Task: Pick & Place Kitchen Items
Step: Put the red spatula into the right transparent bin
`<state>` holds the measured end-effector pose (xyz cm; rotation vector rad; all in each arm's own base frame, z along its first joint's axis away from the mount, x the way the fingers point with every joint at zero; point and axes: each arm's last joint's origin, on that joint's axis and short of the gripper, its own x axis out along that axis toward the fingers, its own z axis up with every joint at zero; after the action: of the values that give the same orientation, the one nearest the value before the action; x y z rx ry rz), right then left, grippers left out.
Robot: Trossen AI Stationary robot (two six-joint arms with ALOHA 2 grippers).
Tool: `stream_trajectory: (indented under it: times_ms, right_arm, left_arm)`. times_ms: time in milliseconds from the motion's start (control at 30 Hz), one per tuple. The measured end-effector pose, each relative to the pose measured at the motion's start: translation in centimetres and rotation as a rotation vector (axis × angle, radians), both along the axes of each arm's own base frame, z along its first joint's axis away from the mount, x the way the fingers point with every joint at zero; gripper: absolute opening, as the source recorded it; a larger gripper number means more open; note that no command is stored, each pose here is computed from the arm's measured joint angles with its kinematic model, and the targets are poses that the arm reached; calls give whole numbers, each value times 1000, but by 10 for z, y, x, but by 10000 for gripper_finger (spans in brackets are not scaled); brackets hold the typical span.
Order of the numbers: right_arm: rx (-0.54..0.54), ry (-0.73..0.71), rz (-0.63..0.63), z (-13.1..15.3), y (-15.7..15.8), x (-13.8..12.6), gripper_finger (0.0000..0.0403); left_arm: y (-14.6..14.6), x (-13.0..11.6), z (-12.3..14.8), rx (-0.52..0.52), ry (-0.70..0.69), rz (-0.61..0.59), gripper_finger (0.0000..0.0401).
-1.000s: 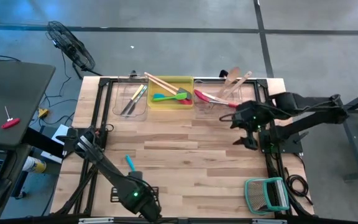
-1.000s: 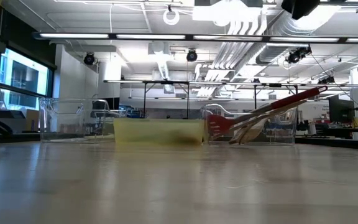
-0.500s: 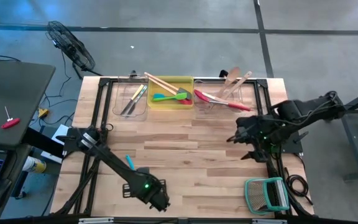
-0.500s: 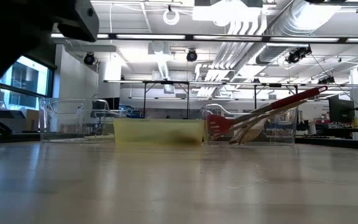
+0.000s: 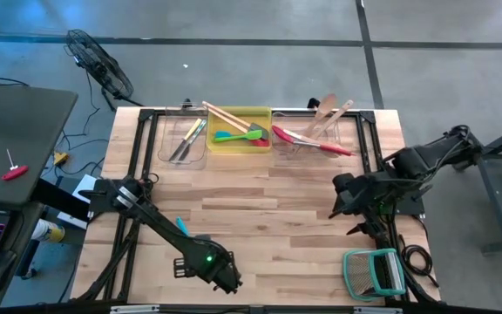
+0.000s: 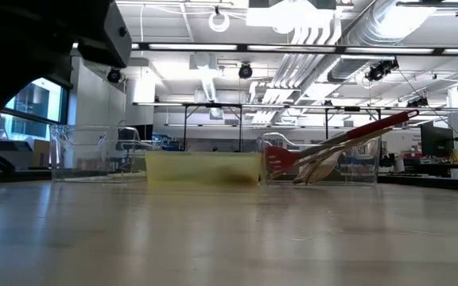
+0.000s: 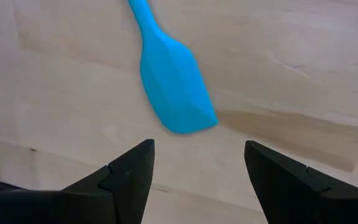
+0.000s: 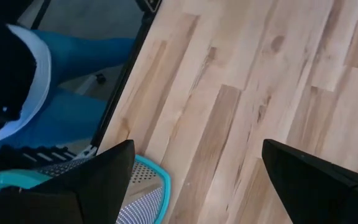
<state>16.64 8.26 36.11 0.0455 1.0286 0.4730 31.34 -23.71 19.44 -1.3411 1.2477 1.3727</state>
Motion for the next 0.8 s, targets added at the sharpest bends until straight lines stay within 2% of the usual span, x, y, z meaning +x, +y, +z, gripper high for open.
stream_trajectory:
  times_ms: [267, 567, 800]
  right_arm:
    - [-6, -5, 41, 0, 6, -3, 345]
    - [-29, -15, 25, 0, 5, -3, 345]
    - [-29, -15, 33, 0, 5, -3, 345]
  left_arm:
    - [-3, 3, 1, -26, -43, -47, 241]
    - [-1, 0, 1, -10, -8, -45, 242]
    - [-2, -1, 1, -39, 11, -42, 249]
